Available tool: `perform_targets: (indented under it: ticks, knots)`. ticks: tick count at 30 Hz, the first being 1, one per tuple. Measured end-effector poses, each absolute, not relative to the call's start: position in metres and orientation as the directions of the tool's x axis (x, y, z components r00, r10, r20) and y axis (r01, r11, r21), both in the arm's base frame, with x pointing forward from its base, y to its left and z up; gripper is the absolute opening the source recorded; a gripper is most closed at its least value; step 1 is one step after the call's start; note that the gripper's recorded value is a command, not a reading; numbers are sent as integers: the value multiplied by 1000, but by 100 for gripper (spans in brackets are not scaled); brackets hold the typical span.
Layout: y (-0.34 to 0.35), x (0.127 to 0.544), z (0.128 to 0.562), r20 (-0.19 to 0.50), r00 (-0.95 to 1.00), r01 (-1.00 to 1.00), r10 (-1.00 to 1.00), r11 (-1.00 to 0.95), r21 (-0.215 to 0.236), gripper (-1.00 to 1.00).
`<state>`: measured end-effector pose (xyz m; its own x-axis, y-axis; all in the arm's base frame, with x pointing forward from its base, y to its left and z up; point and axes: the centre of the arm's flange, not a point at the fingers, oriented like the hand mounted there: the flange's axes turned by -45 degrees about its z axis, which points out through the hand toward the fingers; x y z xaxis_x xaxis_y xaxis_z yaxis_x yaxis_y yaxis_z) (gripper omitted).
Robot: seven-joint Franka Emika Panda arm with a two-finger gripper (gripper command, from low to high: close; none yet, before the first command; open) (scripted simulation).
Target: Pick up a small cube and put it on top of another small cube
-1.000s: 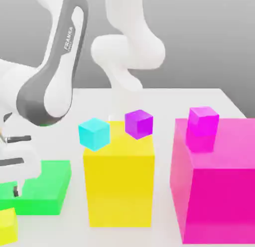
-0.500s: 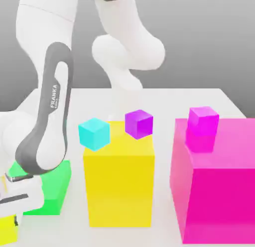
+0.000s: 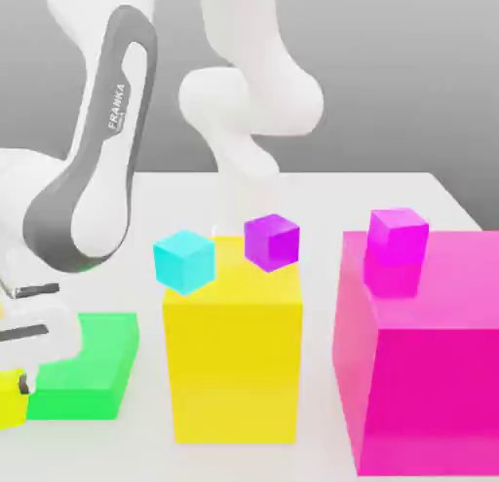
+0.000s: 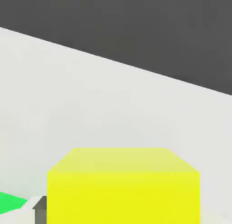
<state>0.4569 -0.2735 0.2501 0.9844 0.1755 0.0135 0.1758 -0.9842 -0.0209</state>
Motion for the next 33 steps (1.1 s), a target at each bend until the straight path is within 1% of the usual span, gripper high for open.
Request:
perform_targets:
  ticks: [4,9,15,16,18,20,23,24,25,26,28,29,33]
  knots:
    - [-249,449,298,28,999,18,16,-998,-54,-100]
    - [-214,432,352,35,984,-171,-176,-978,-120,-100]
    - [-157,406,404,5,946,-317,-325,-926,-204,-100]
    - [-143,402,412,-2,944,-323,-330,-923,-209,-100]
    - [-105,395,427,-14,952,-302,-305,-934,-193,-100]
    - [-65,386,441,-21,963,-267,-267,-951,-158,-100]
    - [-8,363,459,-21,976,-216,-215,-972,-88,-100]
    - [8,356,465,-14,980,-201,-200,-978,-54,-100]
    - [18,351,462,-8,981,-193,-192,-981,-30,-100]
    - [23,350,454,-4,982,-189,-189,-982,-18,-100]
    - [26,348,429,-1,983,-186,-186,-983,-9,-100]
    - [27,348,415,-1,983,-185,-185,-983,-8,100]
    - [27,348,415,-1,983,-185,-185,-983,-8,100]
